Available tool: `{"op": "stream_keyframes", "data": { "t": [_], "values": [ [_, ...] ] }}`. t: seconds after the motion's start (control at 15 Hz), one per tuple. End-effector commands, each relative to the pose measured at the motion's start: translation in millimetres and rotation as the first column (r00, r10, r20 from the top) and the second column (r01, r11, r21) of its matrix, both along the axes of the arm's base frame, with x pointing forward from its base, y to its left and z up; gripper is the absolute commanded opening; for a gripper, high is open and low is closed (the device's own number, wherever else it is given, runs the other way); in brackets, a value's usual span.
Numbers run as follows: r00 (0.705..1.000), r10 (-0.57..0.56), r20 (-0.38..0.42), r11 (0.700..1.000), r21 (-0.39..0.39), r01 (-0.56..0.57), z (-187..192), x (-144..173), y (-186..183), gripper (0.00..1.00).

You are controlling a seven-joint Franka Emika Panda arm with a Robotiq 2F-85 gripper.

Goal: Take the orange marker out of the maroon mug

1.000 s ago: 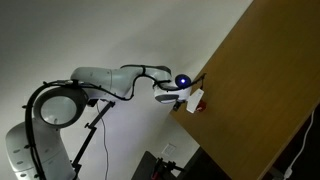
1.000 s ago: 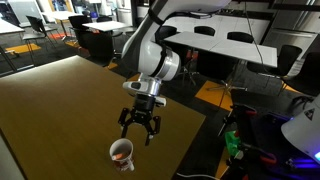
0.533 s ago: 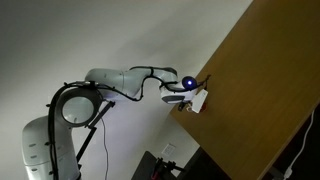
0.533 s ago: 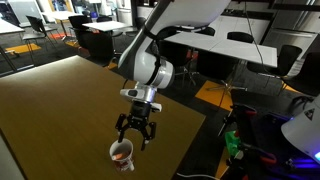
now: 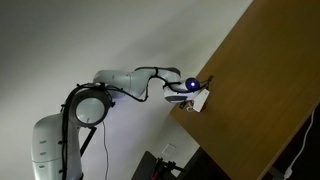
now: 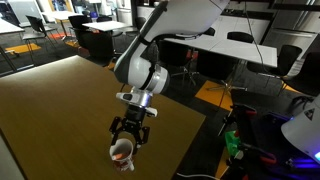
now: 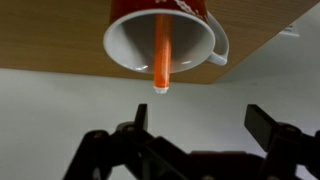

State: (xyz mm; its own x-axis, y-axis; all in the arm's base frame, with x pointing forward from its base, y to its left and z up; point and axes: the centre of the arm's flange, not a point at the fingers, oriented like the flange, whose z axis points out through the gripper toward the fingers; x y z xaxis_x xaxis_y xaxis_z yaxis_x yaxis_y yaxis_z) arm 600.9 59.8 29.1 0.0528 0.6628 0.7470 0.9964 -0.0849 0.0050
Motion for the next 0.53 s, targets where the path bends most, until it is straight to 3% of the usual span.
{"op": "stream_keyframes", "data": {
  "t": [0.0, 0.47],
  "values": [
    [0.998, -0.062, 0.029, 0.998, -0.008, 0.063, -7.5, 9.0, 5.7, 0.95],
    [0.989, -0.142, 0.033, 0.990, -0.020, 0.143, -16.6, 16.0, 8.9, 0.80]
  ]
}}
